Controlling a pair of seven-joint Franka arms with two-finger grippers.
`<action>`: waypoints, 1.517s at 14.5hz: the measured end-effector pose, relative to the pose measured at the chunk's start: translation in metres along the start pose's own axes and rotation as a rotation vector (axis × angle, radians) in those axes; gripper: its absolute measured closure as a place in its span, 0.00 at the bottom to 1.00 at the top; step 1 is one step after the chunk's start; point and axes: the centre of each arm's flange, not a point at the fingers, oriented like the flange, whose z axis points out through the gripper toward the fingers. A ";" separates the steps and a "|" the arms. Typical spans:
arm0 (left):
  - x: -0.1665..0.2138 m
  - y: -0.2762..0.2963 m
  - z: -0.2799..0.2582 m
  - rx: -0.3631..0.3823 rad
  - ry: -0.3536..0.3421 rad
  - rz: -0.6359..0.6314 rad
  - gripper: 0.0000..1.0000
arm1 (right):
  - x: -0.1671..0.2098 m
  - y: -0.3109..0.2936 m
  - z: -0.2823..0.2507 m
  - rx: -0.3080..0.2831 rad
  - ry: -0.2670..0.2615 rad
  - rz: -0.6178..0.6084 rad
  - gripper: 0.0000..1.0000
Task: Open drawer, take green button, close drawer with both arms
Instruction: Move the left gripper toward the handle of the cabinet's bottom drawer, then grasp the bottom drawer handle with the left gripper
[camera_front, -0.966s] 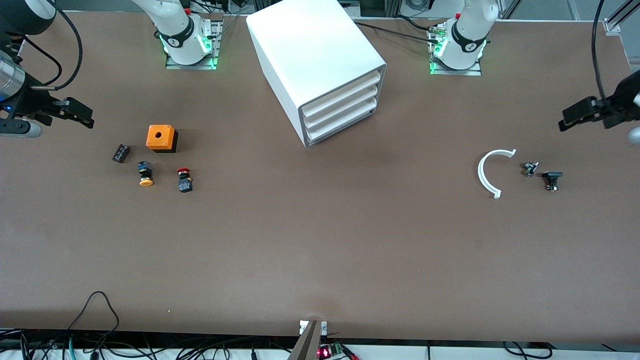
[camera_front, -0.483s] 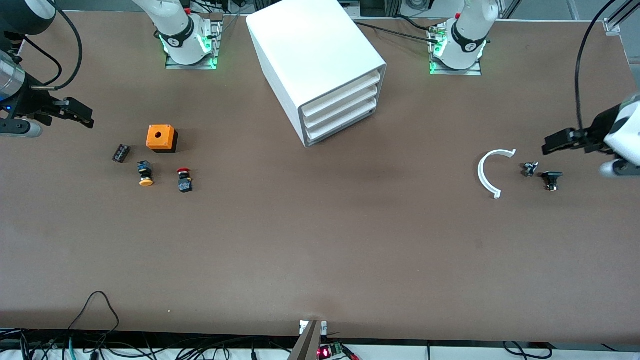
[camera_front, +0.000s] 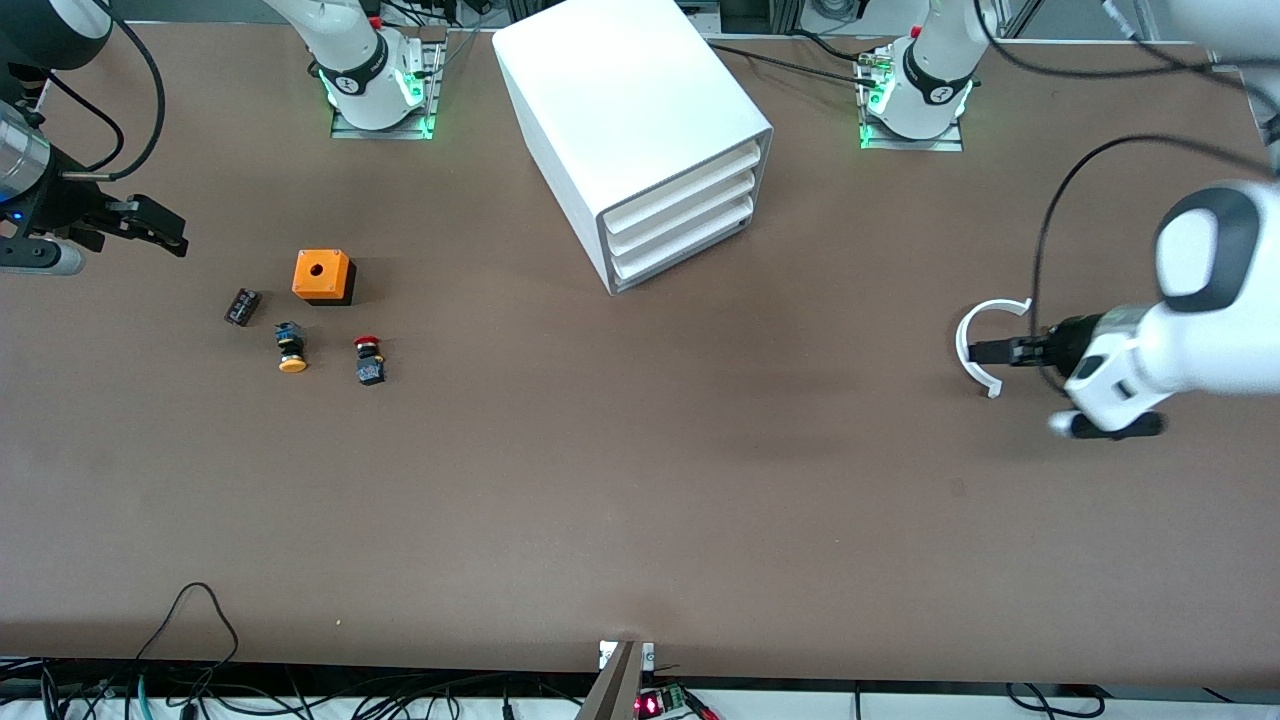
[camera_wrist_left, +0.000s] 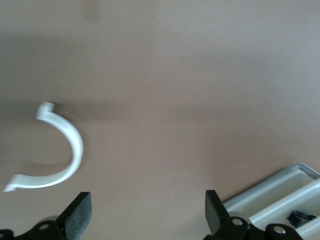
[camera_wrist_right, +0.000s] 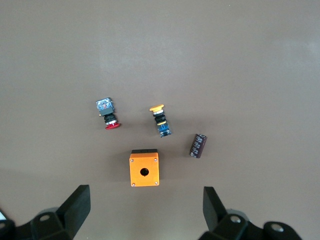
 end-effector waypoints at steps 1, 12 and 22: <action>0.006 0.008 0.023 -0.038 -0.042 0.002 0.00 | 0.000 0.000 0.000 0.000 0.000 0.000 0.00; -0.014 0.069 0.315 -0.700 -0.456 0.183 0.00 | -0.003 -0.014 0.003 0.072 -0.031 -0.010 0.00; -0.088 0.142 0.388 -0.771 -0.555 0.344 0.00 | -0.004 -0.034 0.009 0.127 -0.061 -0.030 0.00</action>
